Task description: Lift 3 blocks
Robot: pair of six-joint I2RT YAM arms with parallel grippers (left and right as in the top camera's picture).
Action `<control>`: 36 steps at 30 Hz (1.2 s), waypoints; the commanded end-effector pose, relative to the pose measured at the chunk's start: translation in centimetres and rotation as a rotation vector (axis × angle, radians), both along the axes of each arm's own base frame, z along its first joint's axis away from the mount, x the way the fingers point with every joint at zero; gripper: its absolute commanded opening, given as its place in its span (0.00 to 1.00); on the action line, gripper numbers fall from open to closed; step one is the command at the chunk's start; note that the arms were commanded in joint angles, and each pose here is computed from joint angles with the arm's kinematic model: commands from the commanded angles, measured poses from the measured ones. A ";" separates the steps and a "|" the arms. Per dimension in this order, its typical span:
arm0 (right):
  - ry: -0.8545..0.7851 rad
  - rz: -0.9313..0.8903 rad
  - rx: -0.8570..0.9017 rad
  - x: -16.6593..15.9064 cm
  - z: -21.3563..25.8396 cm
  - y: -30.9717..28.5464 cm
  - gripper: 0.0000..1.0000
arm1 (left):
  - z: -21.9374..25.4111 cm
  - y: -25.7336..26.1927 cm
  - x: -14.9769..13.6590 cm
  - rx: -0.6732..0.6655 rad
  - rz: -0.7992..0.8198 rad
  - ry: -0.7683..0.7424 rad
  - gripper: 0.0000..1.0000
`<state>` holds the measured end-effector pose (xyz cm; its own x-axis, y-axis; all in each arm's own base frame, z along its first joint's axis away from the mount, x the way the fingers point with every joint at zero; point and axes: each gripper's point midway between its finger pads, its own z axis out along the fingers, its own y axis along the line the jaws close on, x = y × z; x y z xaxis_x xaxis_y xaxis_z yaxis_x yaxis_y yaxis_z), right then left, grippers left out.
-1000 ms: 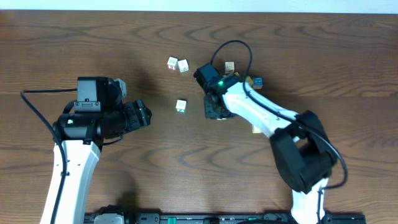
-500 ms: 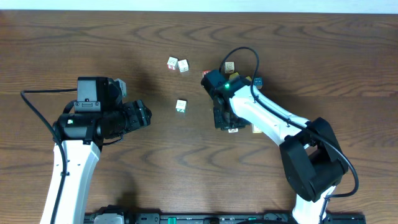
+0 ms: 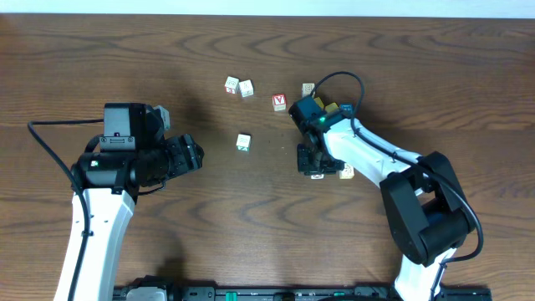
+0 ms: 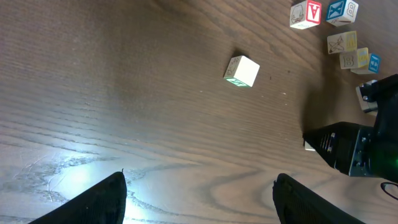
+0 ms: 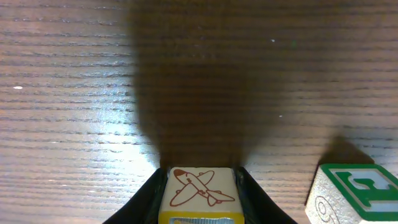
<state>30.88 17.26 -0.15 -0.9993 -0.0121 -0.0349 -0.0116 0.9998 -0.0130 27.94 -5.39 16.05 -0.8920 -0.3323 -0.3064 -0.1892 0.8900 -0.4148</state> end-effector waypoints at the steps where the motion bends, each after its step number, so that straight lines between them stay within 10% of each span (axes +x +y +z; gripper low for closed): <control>1: 0.030 -0.008 -0.008 -0.4 -0.3 -1.2 0.24 | 0.6 -0.2 0.3 -0.009 -0.005 -0.012 0.76; 36: -0.092 0.073 0.043 3.9 4.9 0.0 0.56 | 0.6 -0.2 0.3 -0.009 -0.005 -0.012 0.76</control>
